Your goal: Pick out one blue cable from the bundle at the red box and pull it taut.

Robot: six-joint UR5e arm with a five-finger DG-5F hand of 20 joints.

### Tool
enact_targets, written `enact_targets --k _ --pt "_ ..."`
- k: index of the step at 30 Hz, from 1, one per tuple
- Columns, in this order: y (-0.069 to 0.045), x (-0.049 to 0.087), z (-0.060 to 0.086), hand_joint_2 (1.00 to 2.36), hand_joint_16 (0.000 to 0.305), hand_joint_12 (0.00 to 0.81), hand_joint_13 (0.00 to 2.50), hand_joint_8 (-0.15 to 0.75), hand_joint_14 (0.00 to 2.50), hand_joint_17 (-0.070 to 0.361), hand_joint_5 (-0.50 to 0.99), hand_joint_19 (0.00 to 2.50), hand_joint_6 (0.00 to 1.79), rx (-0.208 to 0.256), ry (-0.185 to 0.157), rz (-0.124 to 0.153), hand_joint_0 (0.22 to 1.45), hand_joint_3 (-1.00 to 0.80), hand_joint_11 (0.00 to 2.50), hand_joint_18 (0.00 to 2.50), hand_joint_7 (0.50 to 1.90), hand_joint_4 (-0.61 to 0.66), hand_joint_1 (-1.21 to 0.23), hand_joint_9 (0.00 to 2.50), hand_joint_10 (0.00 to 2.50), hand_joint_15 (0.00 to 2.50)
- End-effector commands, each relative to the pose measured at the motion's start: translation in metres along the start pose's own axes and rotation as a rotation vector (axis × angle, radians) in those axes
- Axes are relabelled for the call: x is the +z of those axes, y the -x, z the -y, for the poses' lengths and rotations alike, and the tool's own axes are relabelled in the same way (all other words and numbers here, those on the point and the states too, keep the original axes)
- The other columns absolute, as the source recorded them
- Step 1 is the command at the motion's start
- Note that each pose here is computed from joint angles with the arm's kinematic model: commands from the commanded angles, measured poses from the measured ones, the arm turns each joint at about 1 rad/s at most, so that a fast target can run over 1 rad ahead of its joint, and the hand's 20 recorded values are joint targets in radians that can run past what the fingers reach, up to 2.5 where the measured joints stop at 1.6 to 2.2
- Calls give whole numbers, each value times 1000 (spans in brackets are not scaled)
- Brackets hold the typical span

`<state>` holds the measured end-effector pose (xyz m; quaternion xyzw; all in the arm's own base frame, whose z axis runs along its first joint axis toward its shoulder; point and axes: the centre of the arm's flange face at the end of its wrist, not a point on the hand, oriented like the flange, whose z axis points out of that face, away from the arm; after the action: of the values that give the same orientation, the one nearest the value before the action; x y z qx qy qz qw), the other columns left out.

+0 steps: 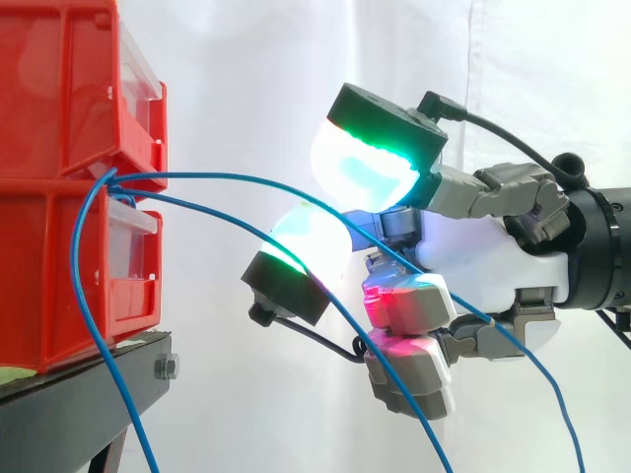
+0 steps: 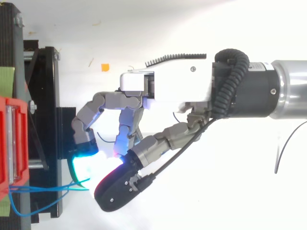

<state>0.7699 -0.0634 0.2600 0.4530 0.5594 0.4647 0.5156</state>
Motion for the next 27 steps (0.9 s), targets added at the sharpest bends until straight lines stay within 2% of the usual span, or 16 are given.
enact_targets --k 1,4,13,15,23,27 --pt "-1 0 0 1004 49 343 1241 316 26 110 -135 1025 862 0 0 -2 581 -450 810 1035 953 57 -593 1348 27 814" --pt "0 0 0 1011 49 334 1227 312 26 109 -133 1023 870 0 0 -1 616 -368 814 1023 994 49 -649 1349 26 802" --pt "0 0 0 1022 53 338 1235 329 23 118 -107 992 918 0 0 -2 611 -110 820 1062 1039 -13 -726 1395 23 768" --pt "0 0 0 1023 54 336 1231 331 23 121 -103 989 923 0 0 -1 622 -41 815 1069 1061 -34 -785 1396 26 757" --pt "-1 0 0 1022 57 336 1231 323 24 127 -95 975 928 14 0 -4 637 38 802 1091 1085 -91 -835 1421 25 746" --pt "0 -1 1 1021 58 342 1229 320 25 130 -86 974 921 40 -9 -5 642 65 807 1101 1107 -106 -845 1426 24 754"
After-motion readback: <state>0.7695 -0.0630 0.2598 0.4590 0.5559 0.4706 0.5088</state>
